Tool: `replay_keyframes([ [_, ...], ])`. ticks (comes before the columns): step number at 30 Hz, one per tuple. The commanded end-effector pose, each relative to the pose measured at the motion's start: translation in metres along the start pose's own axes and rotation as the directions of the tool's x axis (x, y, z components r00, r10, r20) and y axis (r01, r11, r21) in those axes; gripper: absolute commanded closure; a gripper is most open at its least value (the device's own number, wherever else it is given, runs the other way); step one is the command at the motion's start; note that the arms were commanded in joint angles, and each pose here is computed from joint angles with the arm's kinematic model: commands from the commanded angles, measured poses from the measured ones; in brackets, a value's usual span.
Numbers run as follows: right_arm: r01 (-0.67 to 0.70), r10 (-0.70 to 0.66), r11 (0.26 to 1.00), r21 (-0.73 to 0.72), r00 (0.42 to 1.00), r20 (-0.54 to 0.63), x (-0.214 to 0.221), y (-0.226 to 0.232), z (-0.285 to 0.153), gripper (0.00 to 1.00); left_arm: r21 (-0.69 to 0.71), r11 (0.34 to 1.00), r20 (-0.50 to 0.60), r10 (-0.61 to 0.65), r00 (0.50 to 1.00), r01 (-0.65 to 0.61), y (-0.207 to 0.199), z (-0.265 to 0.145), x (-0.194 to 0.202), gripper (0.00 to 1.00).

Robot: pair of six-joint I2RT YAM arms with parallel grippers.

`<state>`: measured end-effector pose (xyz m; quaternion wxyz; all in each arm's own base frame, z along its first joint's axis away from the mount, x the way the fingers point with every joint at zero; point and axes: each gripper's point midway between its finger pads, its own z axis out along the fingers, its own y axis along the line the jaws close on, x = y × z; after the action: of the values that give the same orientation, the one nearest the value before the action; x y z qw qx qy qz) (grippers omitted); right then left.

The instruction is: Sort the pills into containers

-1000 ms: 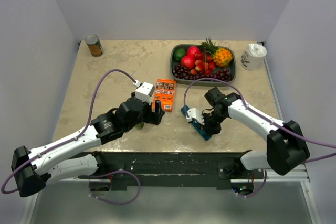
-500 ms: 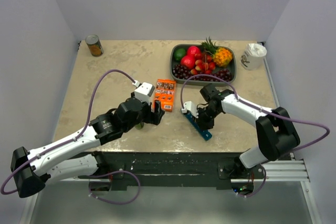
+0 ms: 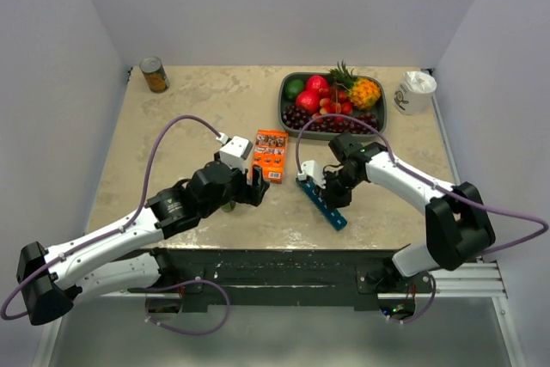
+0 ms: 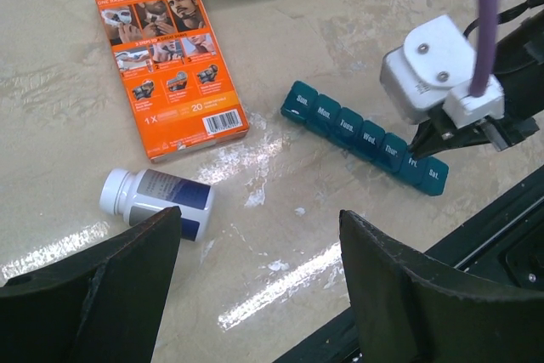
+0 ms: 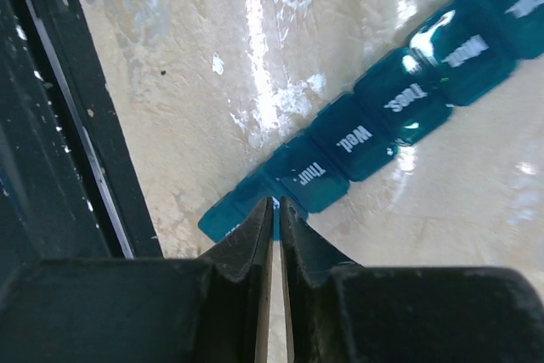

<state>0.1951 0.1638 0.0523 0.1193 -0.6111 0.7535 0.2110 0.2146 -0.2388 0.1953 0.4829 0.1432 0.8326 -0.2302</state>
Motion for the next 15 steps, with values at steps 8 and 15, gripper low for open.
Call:
replay_keyframes([
  [8, 0.028, -0.029, 0.999, 0.022, 0.999, 0.025, -0.002, 0.006, -0.011, 0.89, 0.027, 1.000, 0.058, -0.013, 0.998, 0.012, -0.005, -0.003, -0.016, 0.21],
  [15, -0.051, 0.047, 0.998, -0.024, 0.986, -0.162, 0.051, 0.001, 0.036, 0.92, 0.031, 0.999, 0.056, -0.018, 0.998, 0.016, -0.005, -0.003, -0.013, 0.21],
])
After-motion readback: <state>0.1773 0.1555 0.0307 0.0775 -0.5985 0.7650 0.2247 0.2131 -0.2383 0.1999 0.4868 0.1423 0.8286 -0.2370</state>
